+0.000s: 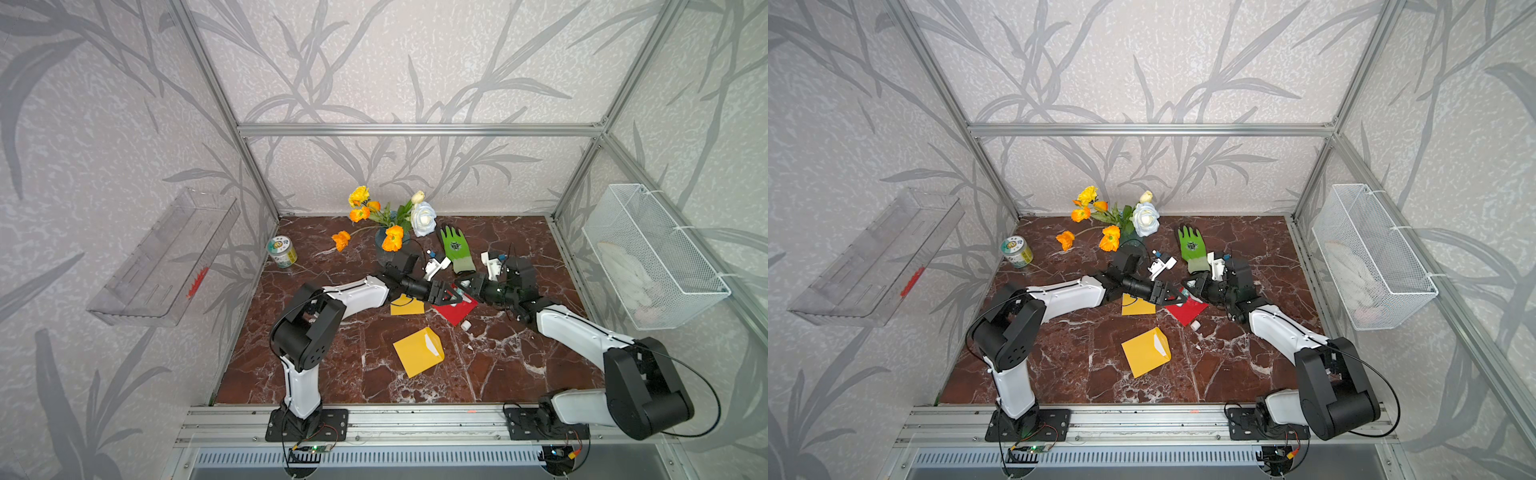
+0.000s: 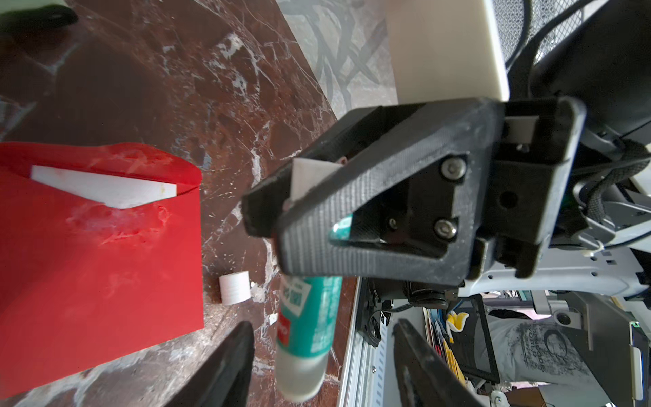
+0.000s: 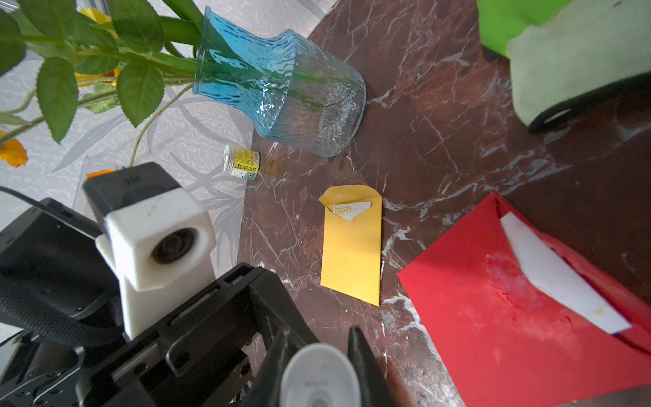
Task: Seal the envelope with a glue stick
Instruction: Unscrew the glue stick.
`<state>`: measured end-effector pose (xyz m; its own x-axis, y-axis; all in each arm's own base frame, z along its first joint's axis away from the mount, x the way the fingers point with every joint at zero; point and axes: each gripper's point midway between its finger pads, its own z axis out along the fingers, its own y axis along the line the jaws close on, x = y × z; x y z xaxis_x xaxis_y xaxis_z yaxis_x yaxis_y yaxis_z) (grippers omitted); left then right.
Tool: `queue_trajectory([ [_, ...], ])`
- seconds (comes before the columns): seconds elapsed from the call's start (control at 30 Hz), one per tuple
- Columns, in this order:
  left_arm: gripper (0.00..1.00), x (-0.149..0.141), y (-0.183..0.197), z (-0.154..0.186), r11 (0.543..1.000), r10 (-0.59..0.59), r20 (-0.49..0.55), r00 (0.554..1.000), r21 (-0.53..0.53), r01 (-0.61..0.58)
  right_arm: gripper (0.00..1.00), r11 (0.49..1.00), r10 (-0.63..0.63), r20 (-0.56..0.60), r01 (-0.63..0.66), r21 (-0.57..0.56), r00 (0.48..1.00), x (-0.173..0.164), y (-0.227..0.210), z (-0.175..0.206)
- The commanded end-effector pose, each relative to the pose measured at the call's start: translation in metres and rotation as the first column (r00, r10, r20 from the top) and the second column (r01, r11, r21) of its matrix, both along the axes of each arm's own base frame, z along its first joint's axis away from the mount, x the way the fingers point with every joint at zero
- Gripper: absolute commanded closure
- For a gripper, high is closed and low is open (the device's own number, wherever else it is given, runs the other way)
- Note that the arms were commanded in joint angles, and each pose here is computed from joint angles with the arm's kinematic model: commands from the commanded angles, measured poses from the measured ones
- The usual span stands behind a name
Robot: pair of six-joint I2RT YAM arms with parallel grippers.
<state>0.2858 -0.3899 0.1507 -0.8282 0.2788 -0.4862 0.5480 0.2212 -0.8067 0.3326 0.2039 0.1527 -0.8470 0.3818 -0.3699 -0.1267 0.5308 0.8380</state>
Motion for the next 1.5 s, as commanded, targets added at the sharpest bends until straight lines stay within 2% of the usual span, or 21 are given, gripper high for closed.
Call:
queue_trajectory([
  [0.0,0.44,-0.005,-0.008,0.006,0.998,-0.055,0.033,0.998,-0.022,0.055,1.00,0.999,0.022,0.059,-0.025,0.045,0.998,-0.003,0.006,0.018],
  [0.13,0.56,-0.005,-0.008,0.003,0.998,-0.056,0.032,0.998,-0.014,0.057,1.00,0.998,0.027,0.058,-0.030,0.052,0.998,-0.004,0.007,0.019],
  [0.2,0.68,-0.005,-0.007,0.001,0.998,-0.057,0.033,0.998,-0.003,0.057,1.00,0.998,0.034,0.060,-0.037,0.052,0.998,-0.005,0.007,0.020],
  [0.37,0.82,-0.004,-0.007,0.002,0.998,-0.061,0.042,0.997,0.001,0.061,1.00,0.996,0.067,0.052,-0.069,0.050,0.996,-0.011,0.010,0.020],
  [0.47,0.92,-0.007,-0.006,0.003,0.997,-0.072,0.049,0.996,0.008,0.072,0.93,0.994,0.106,0.047,-0.107,0.035,0.993,-0.017,0.012,0.022],
  [0.63,0.95,-0.014,-0.002,0.004,0.994,-0.109,0.070,0.992,0.015,0.109,0.76,0.983,0.178,0.050,-0.180,0.042,0.983,-0.027,0.017,0.027],
  [0.9,0.95,-0.023,0.005,0.002,0.988,-0.151,0.092,0.984,0.048,0.147,0.65,0.952,0.296,0.027,-0.297,0.078,0.955,-0.039,0.026,0.032],
  [1.07,0.95,-0.023,0.005,-0.001,0.988,-0.150,0.094,0.984,0.058,0.145,0.60,0.944,0.318,0.034,-0.320,0.075,0.947,-0.043,0.025,0.034],
  [1.2,0.95,-0.023,0.005,0.000,0.987,-0.153,0.094,0.984,0.054,0.148,0.61,0.937,0.338,0.034,-0.340,0.078,0.941,-0.045,0.025,0.035],
  [1.27,0.95,-0.024,0.005,0.000,0.987,-0.156,0.094,0.983,0.053,0.151,0.66,0.935,0.345,0.025,-0.346,0.074,0.938,-0.047,0.024,0.033],
  [1.47,0.95,-0.025,0.006,-0.003,0.986,-0.161,0.088,0.983,0.053,0.157,0.89,0.931,0.356,0.003,-0.354,0.090,0.935,-0.049,0.023,0.030],
])
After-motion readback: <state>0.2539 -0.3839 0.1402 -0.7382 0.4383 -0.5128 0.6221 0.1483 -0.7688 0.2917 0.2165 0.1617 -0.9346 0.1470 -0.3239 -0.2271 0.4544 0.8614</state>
